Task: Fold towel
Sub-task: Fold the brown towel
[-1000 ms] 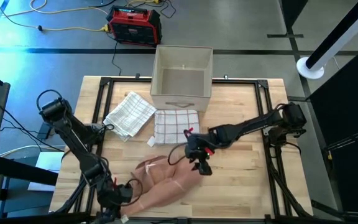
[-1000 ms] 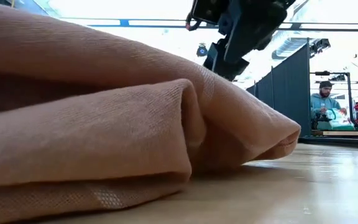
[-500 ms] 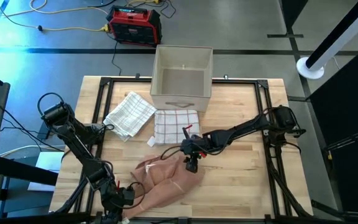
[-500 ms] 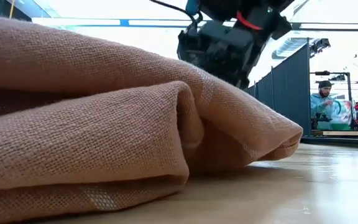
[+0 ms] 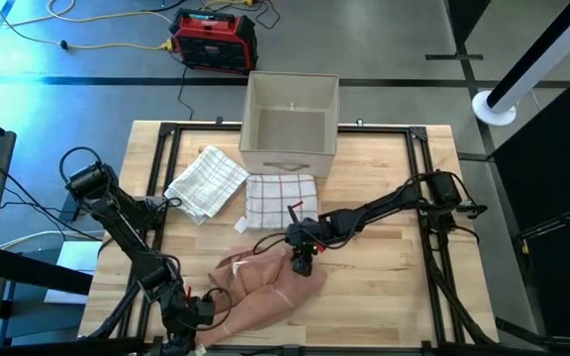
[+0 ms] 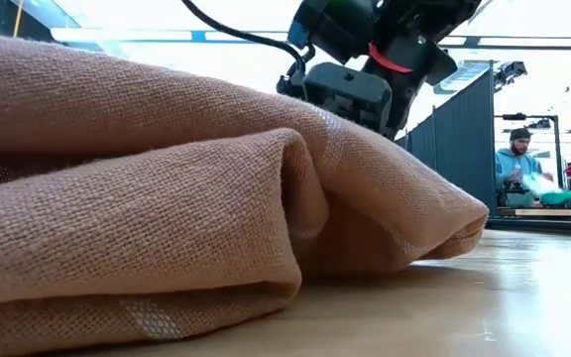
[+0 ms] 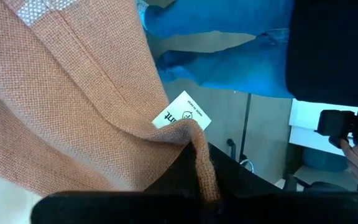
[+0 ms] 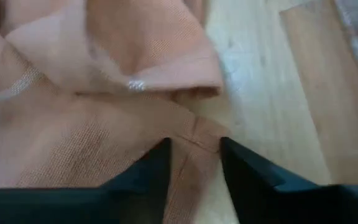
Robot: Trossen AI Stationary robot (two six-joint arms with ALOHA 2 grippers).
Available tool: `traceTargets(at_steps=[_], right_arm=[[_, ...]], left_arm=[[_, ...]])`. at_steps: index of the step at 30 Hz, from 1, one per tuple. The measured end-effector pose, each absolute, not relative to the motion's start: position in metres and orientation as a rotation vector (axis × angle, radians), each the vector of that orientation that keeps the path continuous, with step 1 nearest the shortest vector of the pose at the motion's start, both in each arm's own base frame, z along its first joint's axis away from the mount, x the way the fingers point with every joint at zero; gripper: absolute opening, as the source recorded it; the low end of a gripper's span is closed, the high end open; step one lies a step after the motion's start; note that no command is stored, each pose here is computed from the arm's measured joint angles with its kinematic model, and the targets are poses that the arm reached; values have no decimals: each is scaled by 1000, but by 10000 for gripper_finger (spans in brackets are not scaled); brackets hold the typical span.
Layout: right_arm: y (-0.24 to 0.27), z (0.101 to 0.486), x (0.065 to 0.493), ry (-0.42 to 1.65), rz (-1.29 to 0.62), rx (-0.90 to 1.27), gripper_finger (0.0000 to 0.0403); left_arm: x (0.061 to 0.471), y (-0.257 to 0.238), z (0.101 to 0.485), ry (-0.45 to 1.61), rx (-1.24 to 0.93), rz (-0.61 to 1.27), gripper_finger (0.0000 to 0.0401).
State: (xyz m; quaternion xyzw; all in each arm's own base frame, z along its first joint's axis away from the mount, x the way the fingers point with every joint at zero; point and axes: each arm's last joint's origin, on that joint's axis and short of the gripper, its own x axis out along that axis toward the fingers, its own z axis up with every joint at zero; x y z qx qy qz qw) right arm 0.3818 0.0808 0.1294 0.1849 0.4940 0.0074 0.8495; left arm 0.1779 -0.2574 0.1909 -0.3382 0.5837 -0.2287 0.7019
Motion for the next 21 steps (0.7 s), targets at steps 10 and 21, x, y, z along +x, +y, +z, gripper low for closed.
traceTargets(at_steps=[10, 21], right_arm=[[83, 129, 376, 1109, 23, 392, 2], [96, 138, 376, 1157, 97, 420, 53]], left_arm=[[175, -253, 186, 1345, -718, -458, 0], [175, -254, 186, 1348, -719, -462, 0]])
